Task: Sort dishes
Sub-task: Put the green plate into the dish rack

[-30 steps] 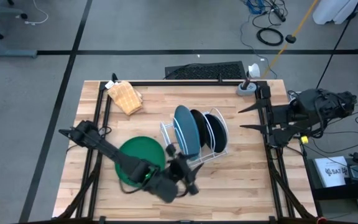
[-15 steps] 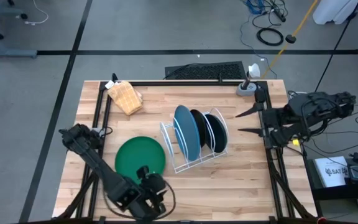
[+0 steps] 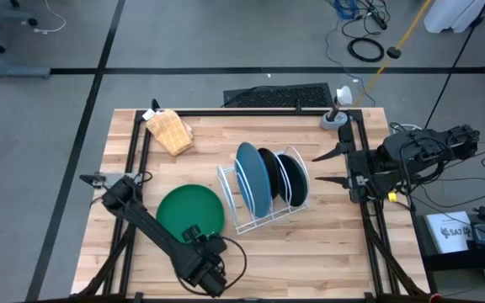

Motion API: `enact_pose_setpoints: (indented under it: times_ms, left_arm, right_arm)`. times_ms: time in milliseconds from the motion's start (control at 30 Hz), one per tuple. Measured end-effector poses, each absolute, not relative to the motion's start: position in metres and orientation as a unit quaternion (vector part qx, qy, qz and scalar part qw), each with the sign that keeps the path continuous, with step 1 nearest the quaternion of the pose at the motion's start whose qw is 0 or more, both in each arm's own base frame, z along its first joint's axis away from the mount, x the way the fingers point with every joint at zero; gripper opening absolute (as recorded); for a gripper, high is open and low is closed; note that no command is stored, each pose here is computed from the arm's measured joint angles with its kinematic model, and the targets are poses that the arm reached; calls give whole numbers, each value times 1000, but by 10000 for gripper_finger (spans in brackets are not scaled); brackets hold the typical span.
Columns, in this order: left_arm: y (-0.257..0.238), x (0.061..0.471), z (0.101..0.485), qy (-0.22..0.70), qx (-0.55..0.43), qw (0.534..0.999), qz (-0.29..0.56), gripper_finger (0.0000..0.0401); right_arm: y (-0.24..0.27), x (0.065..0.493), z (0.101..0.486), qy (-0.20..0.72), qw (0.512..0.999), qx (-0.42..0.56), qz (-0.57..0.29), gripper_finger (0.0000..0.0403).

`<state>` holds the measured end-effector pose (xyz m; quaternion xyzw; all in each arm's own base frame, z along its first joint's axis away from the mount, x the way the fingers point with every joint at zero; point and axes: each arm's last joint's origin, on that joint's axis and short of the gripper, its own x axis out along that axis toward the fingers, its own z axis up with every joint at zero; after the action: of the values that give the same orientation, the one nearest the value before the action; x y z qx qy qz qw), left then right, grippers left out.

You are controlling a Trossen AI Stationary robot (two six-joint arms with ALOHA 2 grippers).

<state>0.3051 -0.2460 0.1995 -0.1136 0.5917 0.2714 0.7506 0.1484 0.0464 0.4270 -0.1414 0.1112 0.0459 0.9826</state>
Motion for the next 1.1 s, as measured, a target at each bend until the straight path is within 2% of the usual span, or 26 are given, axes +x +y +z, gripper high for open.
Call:
enact_pose_setpoints:
  times_ms: [333,567,700,900,1100]
  left_arm:
    - [-245,313,171,622,-86,729,273,178]
    - [-241,321,143,661,-59,697,270,170]
    - [-242,324,137,675,-52,692,250,133]
    - [-240,321,139,683,-28,684,255,19]
    - [-245,318,151,693,-31,667,273,10]
  right_arm:
    - [47,149,427,110,983,-138,45,199]
    - [47,150,427,111,984,-134,45,199]
    - [47,150,427,112,984,-133,45,199]
    - [47,150,427,111,984,-133,45,199]
    - [47,150,427,111,984,-133,45,199]
